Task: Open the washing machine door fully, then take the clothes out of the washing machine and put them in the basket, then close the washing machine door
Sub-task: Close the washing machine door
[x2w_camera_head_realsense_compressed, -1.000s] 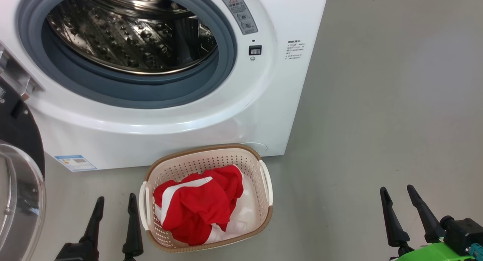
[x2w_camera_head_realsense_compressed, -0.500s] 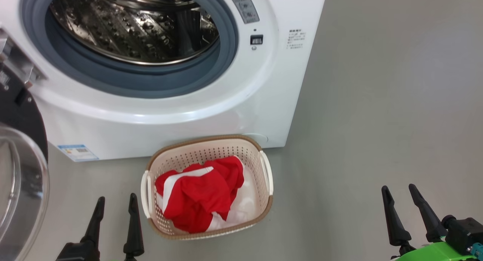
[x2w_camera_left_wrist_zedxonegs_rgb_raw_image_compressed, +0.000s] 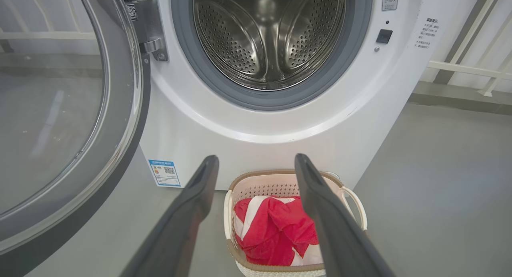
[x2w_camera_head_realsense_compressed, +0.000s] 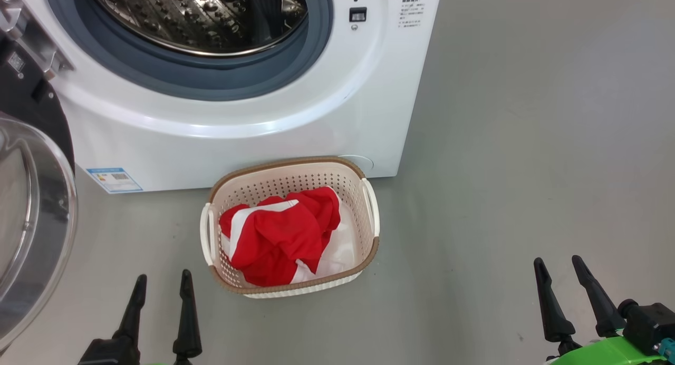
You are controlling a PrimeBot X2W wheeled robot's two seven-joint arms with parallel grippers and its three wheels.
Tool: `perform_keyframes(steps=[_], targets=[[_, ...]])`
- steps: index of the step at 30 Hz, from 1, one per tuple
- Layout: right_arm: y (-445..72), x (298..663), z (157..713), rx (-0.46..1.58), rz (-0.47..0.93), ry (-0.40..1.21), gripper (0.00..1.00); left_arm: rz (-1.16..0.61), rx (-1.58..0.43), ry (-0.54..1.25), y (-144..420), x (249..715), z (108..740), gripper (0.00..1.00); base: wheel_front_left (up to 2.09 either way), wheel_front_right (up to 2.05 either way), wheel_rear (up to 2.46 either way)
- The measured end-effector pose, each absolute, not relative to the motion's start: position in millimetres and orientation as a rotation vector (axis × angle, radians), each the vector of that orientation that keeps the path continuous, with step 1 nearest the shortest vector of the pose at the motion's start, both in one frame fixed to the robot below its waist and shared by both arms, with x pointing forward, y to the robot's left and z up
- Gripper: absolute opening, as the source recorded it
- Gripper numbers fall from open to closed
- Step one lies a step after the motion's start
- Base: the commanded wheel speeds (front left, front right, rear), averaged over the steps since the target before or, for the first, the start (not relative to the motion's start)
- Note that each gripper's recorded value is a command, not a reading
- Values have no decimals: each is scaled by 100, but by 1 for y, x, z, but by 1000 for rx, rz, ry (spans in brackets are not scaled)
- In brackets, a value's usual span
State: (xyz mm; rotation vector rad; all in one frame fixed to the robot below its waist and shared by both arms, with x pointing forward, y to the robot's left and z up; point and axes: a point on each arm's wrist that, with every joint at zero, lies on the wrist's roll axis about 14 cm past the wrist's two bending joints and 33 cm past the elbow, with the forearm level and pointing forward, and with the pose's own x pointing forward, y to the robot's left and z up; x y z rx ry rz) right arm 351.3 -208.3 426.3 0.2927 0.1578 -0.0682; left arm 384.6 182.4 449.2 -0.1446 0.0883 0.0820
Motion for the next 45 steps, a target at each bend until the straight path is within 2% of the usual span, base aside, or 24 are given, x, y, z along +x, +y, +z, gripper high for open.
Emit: perform_keyframes(steps=[13,19,28,38,45], targets=[[-207,352,427,293,-64,156,100,79,-154,84,181,385,451,100,-4,4,0],[-194,359,427,294,-20,159,100,126,-192,87,191,377,450,100,0,0,0],[-151,377,429,277,143,168,100,238,-207,82,218,349,454,100,0,0,0],[-89,396,433,264,345,171,100,415,-235,67,257,297,458,100,0,0,0],[-38,396,433,264,497,191,100,554,-266,45,284,256,461,100,0,0,0]])
